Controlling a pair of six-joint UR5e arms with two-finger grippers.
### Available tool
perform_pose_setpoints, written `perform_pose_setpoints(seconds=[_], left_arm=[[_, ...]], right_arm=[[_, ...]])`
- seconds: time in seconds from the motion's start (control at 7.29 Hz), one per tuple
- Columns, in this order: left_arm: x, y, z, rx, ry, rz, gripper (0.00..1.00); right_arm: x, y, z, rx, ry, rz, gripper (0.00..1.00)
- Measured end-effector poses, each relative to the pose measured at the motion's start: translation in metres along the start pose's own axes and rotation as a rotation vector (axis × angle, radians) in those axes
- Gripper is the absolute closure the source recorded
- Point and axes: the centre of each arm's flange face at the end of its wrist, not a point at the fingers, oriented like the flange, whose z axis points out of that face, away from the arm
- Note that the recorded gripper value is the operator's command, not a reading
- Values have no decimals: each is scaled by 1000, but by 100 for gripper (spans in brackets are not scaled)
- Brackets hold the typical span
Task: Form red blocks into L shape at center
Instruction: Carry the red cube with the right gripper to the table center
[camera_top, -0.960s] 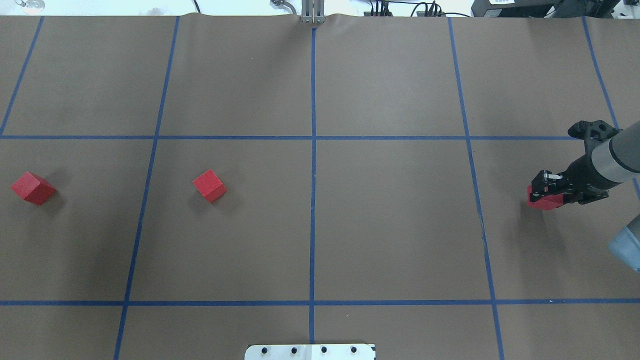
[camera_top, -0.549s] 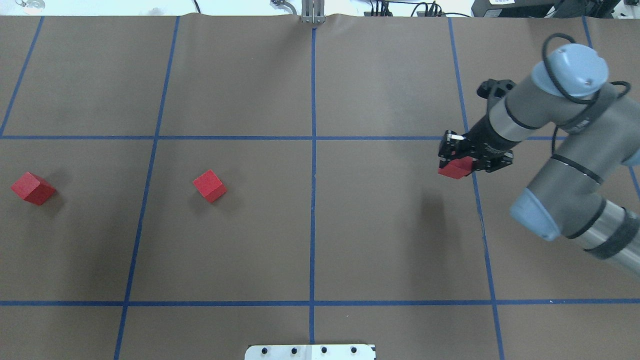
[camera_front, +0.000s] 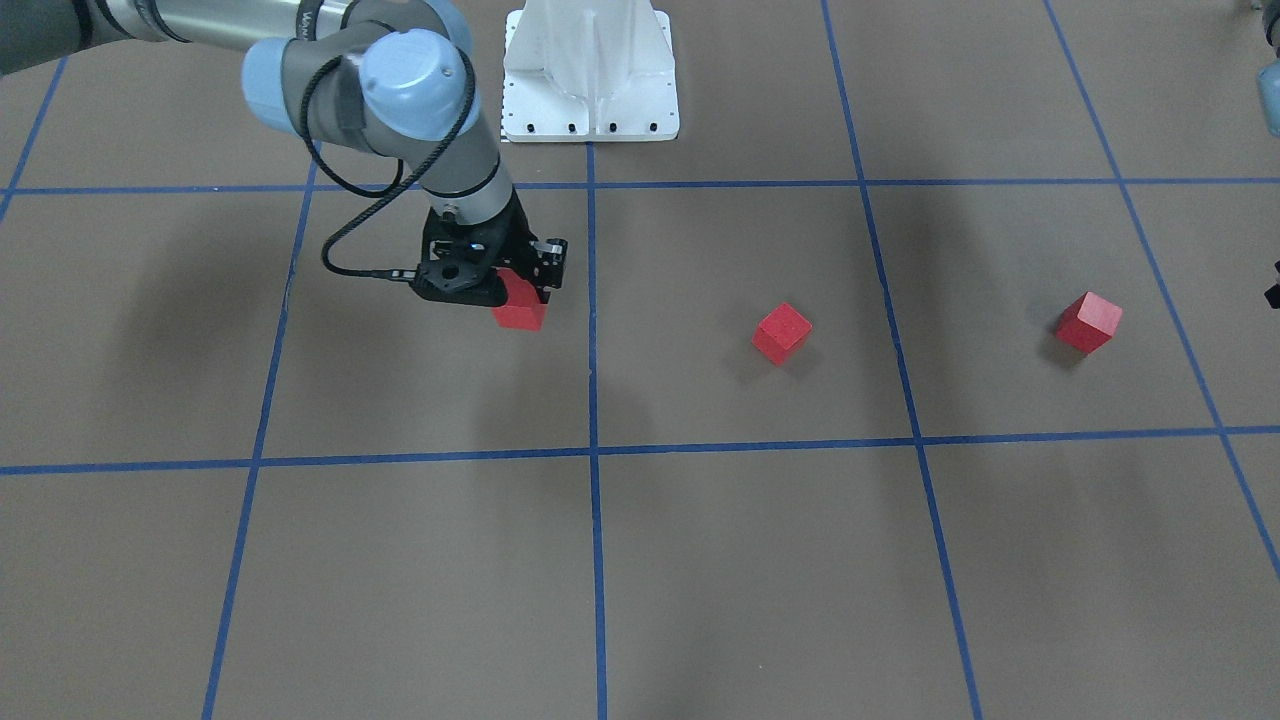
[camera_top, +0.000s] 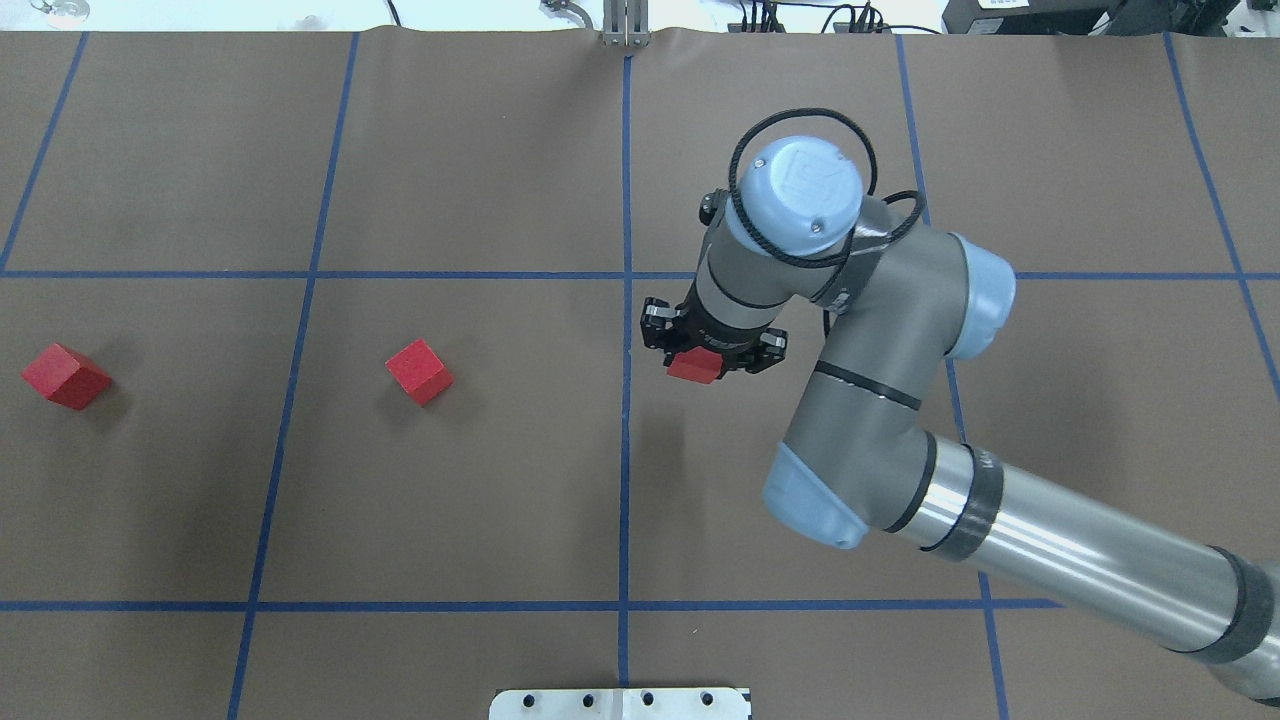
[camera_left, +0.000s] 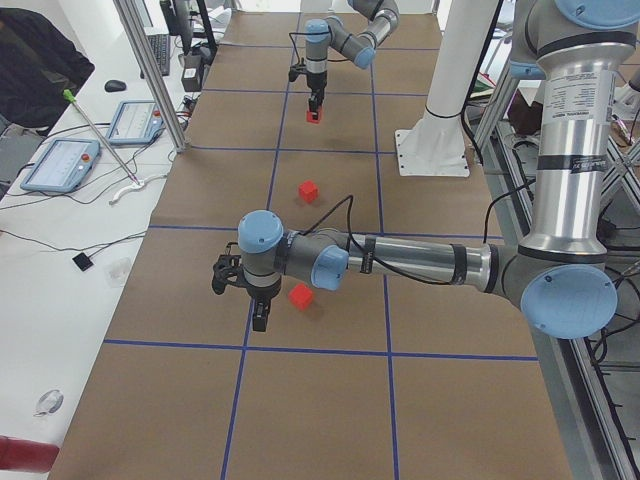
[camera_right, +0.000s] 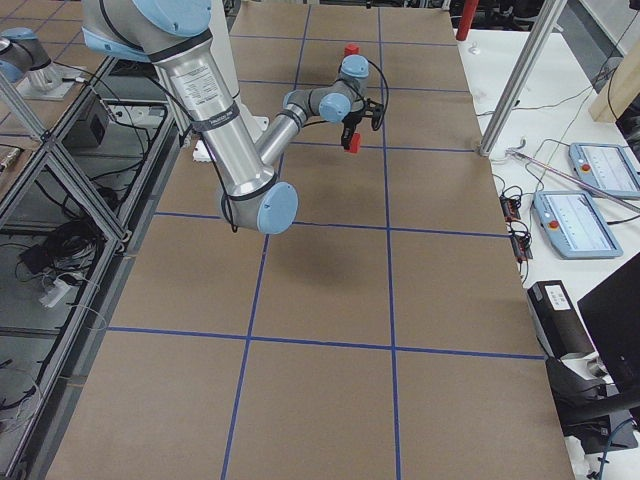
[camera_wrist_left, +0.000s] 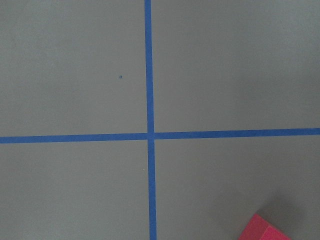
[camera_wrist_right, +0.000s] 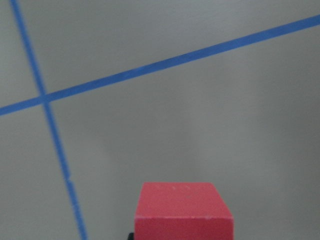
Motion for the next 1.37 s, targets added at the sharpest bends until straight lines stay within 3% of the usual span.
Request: perform_pose_setpoints(seconds=[0.14, 0.27, 0.82, 0.96, 1.1, 1.37], left_arm=[[0, 0, 1, -2, 1, 0, 0], [0, 0, 1, -2, 1, 0, 0], [2, 0, 0, 0, 2, 3, 0], [2, 0, 0, 1, 3, 3, 0], [2, 0, 0, 2, 3, 4, 0], [4, -2, -1, 5, 4, 7, 0]], right_arm=[[-26, 13, 18, 11, -6, -23, 100], [-38, 19, 32, 15, -10, -38, 71], [-44, 37, 64, -4, 20, -59, 49], [-43, 38, 67, -7, 25, -60, 29], [-43, 39, 70, -9, 29, -61, 1], [-44, 46, 76, 20, 39, -66, 0]])
